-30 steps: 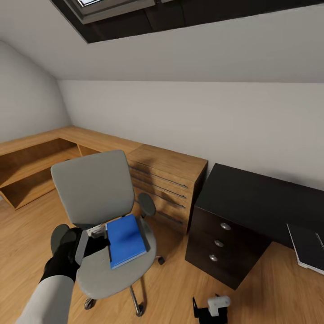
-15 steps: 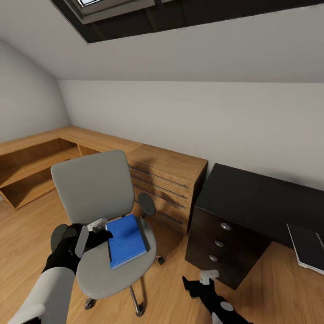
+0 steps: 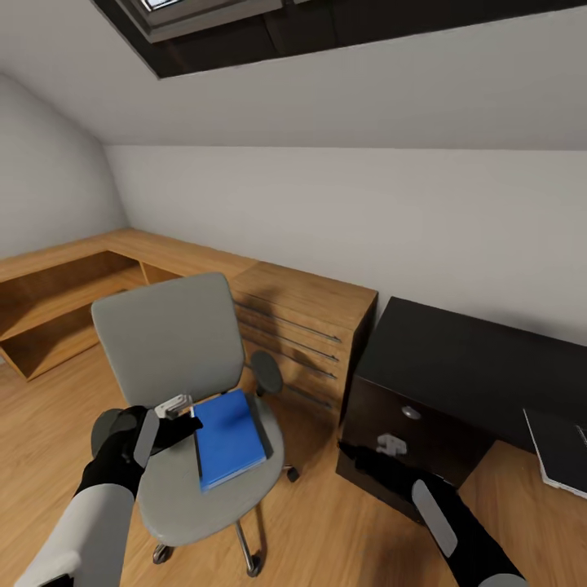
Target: In the bedroom, organize the workspace by keeping the computer under the desk, ensuring the monitor is on the desk, placing the keyboard on the desk next to the monitor, placing the mouse on the desk next to the keyboard, moving the folder from the swivel chair onto the desk next to the mouse, stacking the notebook on top of the folder with the pen on top of the notebook, and positioning the swivel chair next to the desk.
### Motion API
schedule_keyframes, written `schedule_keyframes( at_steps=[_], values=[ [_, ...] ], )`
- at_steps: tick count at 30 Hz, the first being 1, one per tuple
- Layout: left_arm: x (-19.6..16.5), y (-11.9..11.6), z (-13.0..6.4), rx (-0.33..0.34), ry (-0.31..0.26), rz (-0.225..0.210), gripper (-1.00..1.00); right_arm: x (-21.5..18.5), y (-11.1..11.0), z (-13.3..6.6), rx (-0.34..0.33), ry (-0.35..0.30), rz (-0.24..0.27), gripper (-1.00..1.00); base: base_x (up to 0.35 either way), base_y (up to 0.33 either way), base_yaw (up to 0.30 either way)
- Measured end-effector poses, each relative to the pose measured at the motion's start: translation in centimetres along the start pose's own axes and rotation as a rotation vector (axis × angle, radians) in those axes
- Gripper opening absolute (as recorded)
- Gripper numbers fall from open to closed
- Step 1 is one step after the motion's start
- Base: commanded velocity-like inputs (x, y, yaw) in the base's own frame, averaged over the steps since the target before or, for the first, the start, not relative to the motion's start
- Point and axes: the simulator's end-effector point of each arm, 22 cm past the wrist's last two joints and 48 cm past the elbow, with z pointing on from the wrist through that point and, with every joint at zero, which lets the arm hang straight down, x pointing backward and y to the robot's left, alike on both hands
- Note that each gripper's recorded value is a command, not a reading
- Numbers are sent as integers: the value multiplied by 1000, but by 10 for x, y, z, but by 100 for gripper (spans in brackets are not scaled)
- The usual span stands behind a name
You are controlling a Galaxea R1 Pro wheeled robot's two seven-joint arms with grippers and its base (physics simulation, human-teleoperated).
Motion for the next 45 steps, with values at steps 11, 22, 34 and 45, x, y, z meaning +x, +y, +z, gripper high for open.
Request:
schedule_keyframes(
  at_steps=[11, 22, 34, 45],
  values=[
    [20, 1, 12, -4, 46, -1, 100, -20, 8, -6, -58, -61, 11, 100, 113, 37, 0],
    [26, 1, 15, -5, 60, -2, 100, -17, 9, -5, -61, -54, 14, 100, 2, 1, 0],
    [25, -2, 21, 24, 50, -29, 100, -11, -1, 0, -54, -55, 12, 100, 0, 0, 0],
    [28, -1, 32, 30, 41, -26, 100, -5, -9, 8, -58, -62, 9, 100, 0, 0, 0]
  ],
)
